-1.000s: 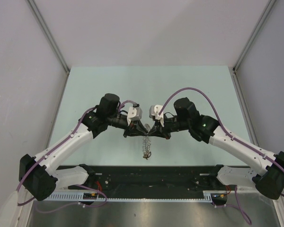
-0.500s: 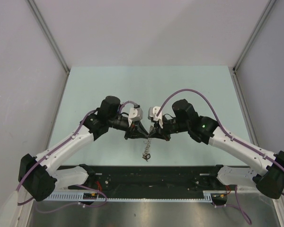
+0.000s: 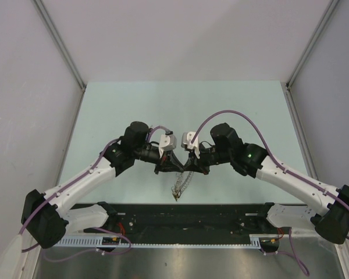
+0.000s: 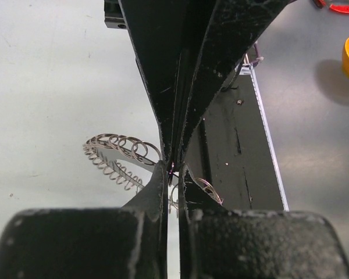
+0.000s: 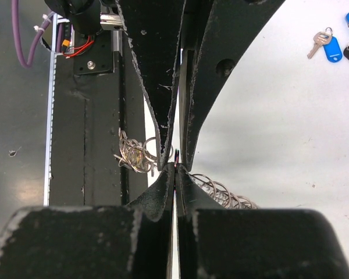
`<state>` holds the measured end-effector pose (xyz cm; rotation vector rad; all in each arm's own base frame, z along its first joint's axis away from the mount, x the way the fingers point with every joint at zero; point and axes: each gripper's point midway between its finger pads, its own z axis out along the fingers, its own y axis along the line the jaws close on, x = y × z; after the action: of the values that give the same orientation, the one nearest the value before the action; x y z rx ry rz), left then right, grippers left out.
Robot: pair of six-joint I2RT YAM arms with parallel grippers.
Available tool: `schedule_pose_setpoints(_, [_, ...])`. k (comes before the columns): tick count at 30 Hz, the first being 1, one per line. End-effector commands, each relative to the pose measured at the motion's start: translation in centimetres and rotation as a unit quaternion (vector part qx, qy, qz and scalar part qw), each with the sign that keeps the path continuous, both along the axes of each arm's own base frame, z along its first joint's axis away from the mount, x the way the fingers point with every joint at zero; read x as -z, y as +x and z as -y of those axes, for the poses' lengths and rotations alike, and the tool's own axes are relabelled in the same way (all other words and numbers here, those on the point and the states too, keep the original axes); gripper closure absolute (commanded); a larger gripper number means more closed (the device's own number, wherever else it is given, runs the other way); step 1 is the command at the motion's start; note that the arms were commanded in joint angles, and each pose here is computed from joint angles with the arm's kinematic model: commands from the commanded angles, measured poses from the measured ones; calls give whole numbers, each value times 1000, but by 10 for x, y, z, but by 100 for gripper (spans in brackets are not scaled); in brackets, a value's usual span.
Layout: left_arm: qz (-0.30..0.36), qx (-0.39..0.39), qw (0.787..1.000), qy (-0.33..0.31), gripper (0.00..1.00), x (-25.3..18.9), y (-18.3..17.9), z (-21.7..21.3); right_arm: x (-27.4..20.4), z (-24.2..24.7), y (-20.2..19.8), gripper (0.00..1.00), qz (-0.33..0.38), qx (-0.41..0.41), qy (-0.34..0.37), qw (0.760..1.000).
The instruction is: Put the keys on the keyring
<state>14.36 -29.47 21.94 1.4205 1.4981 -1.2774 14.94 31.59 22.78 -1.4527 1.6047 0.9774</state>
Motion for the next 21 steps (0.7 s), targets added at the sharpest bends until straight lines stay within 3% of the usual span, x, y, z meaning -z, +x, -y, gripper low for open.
schedule_pose_setpoints(1, [58, 20, 997, -48, 100, -26, -5, 9, -56, -25, -3, 100, 58, -36, 89, 994])
schedule_pose_setpoints(7, [54, 33, 997, -50, 99, -23, -12, 4, -52, -10, 4, 100, 53, -19, 73, 996])
schedule_pose_setpoints(13, [42, 63, 995, -62, 83, -32, -21, -7, -56, -8, -6, 100, 50, -46, 81, 994])
schedule_pose_setpoints(21, [42, 80, 994, -65, 75, -36, -23, -6, -52, -10, -6, 100, 47, -50, 77, 995])
